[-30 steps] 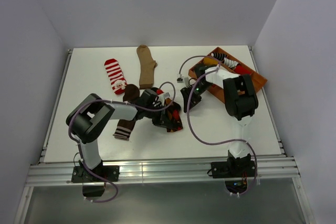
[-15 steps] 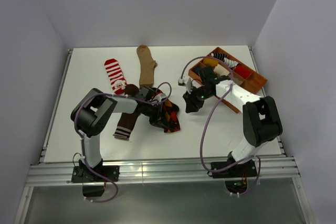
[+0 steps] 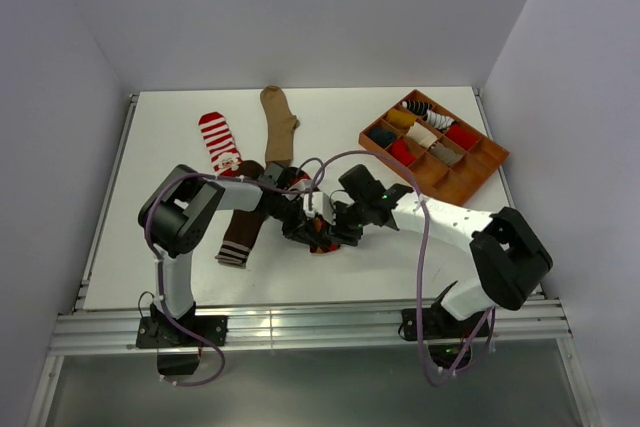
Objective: Roll the socks
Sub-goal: Roll the sock at the center of the board.
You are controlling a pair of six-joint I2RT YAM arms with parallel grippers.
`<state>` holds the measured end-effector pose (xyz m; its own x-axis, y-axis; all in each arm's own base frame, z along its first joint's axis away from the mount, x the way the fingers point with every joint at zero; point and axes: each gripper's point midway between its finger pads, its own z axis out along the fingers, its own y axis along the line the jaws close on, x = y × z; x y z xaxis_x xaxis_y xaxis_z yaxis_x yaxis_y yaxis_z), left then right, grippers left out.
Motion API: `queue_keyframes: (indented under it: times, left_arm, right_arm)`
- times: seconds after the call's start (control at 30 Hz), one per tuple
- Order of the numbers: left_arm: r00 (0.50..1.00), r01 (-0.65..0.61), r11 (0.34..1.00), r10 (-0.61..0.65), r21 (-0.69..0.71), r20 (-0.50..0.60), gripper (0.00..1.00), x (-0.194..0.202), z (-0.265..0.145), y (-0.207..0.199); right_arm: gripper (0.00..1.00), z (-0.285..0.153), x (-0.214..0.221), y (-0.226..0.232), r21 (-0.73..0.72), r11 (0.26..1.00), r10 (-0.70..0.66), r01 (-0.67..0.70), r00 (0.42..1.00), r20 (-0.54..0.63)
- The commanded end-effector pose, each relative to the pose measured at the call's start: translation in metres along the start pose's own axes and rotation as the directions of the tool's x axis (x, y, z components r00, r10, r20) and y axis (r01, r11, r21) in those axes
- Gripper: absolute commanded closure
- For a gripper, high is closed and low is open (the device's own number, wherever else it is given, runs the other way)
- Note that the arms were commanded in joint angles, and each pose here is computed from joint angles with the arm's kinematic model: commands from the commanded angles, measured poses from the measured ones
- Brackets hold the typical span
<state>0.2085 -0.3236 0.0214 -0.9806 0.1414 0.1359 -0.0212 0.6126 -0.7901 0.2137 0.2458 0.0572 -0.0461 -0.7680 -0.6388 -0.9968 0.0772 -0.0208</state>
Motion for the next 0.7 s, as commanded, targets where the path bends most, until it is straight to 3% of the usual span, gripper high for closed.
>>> queue_keyframes:
  times: [0.0, 0.67]
  left_arm:
    - [1.000, 0.020, 0.996, -0.020, -0.083, 0.010, 1.00, -0.002, 0.003, 0.023]
    - [1.000, 0.017, 0.997, -0.017, -0.077, 0.006, 0.99, -0.003, 0.003, 0.025]
  right_arm:
    - [0.47, 0.004, -0.014, -0.008, 0.079, 0.992, -0.103, 0.102, 0.995, 0.006]
    - [0.48, 0.041, 0.005, 0.010, 0.028, 0.969, -0.237, 0.247, 0.953, -0.191]
